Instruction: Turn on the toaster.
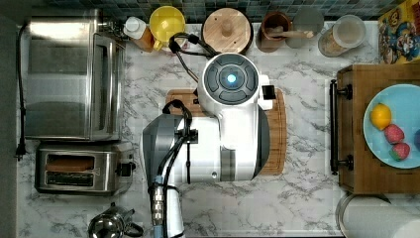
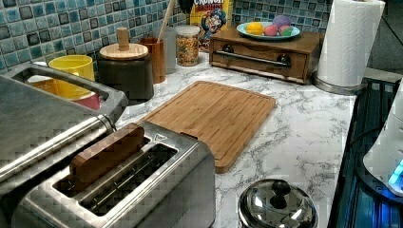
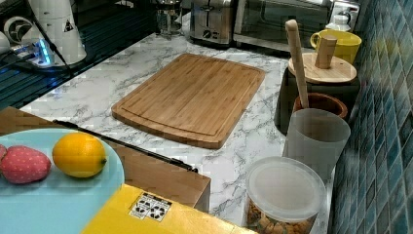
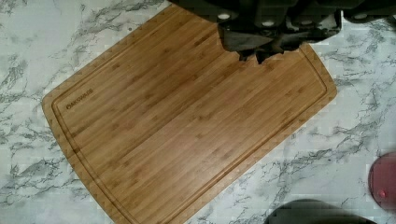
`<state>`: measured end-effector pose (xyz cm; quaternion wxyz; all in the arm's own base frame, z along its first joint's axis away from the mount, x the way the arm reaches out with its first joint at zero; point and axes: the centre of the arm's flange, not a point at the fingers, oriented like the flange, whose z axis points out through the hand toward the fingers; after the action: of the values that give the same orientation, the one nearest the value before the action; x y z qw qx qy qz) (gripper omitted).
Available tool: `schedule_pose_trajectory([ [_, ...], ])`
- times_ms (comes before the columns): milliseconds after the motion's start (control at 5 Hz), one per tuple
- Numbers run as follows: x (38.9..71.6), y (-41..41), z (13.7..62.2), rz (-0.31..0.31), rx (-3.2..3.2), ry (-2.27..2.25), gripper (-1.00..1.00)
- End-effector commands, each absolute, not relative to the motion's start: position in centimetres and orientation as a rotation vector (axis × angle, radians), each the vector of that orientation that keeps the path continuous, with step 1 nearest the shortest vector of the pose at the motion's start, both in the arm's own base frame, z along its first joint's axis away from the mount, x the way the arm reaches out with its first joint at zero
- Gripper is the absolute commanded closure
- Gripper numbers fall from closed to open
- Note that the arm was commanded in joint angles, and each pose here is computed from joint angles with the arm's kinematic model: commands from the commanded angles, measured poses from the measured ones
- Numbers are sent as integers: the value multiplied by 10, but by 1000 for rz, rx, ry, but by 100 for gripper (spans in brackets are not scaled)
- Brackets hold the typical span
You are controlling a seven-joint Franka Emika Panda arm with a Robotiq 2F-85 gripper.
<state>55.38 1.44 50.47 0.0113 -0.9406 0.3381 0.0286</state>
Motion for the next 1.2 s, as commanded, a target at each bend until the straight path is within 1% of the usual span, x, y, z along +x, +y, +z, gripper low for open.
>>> schedule_pose_trajectory([
  [200, 554, 19, 505, 82, -2945, 1014, 100],
  [400, 545, 49, 486, 108, -2997, 861, 100],
  [600, 526, 84, 479, 109, -3015, 690, 100],
  [800, 512, 109, 482, 79, -3004, 544, 100],
  [1000, 498, 138, 492, 63, -3014, 412, 100],
  [1200, 482, 158, 492, 39, -3006, 335, 100],
])
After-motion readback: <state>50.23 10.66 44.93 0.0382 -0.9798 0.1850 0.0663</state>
